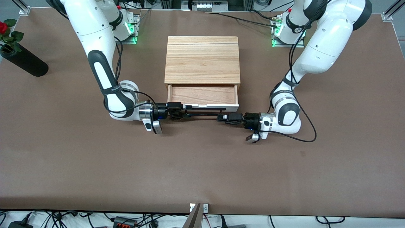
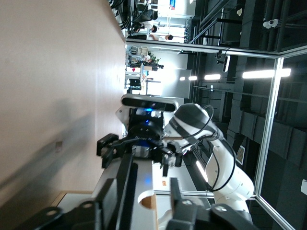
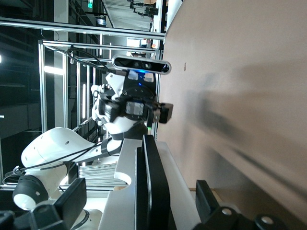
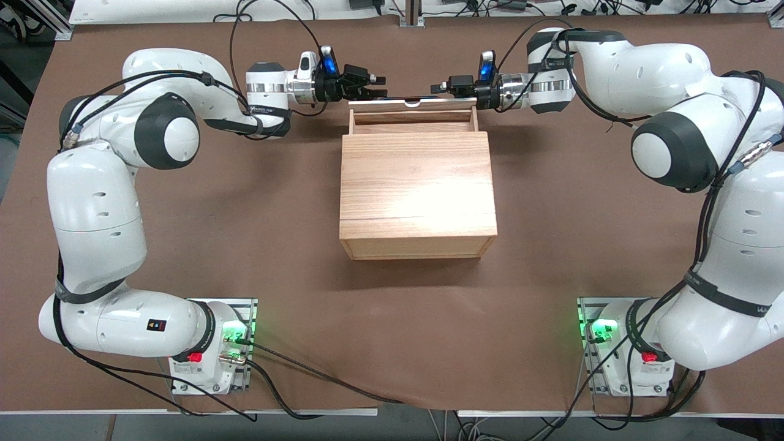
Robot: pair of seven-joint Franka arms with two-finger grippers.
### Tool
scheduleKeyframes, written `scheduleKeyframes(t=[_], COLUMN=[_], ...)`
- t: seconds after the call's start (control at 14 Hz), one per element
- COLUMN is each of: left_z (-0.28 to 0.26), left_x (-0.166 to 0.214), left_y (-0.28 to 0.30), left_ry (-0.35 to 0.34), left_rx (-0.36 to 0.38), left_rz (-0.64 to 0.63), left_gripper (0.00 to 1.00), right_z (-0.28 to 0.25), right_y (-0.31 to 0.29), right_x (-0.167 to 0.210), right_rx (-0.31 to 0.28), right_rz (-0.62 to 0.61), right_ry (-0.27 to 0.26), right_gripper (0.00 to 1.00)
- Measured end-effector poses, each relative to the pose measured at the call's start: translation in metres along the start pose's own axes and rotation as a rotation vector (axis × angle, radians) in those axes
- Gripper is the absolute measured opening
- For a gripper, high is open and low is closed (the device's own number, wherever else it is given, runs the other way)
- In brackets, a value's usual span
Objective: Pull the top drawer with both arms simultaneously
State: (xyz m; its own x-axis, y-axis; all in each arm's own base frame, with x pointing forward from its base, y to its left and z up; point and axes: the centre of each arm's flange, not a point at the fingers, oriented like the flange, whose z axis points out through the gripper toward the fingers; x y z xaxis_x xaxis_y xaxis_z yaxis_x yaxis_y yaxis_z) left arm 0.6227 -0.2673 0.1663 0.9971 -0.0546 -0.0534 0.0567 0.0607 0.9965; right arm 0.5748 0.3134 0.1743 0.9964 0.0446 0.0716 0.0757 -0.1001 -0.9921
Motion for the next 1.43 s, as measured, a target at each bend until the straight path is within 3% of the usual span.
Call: scheduleKeyframes(t=[0.21,0.43,0.64,0.93,1.07,1.21,1.43], left_z=[-0.018,-0.035,-0.036,-0.038,-0.043,-0.049,-0.064], left_x=[0.014,0.025,0.026,0.024,0.026,0.03,0.035], left_y=[0.017,0.041,0.052,0.049,0.052,0.076,0.118], left_ry=[-0.028,-0.052,-0.058,-0.08,-0.096,-0.109,-0.105], left_rx=[0.046,0.095,0.106,0.138,0.217,0.304,0.394], left_rz=[0.025,0.03,0.028,0.028,0.035,0.017,-0.004], left_gripper=[0.86,0.88,0.89,0.89,0.89,0.89,0.89], right_z=[0.0,0.0,-0.009,-0.036,-0.045,-0.048,-0.058], right_y=[0.0,-0.001,-0.007,-0.04,-0.067,-0.1,-0.153], right_x=[0.0,0.0,0.009,0.038,0.054,0.071,0.088], right_rx=[0.001,-0.01,-0.087,-0.315,-0.441,-0.571,-0.819], right_rz=[0.0,-0.01,-0.041,-0.11,-0.132,-0.158,-0.201], right_ry=[-0.001,-0.017,-0.107,-0.29,-0.356,-0.399,-0.436], right_gripper=[1.0,1.0,1.0,1.0,1.0,1.0,1.0])
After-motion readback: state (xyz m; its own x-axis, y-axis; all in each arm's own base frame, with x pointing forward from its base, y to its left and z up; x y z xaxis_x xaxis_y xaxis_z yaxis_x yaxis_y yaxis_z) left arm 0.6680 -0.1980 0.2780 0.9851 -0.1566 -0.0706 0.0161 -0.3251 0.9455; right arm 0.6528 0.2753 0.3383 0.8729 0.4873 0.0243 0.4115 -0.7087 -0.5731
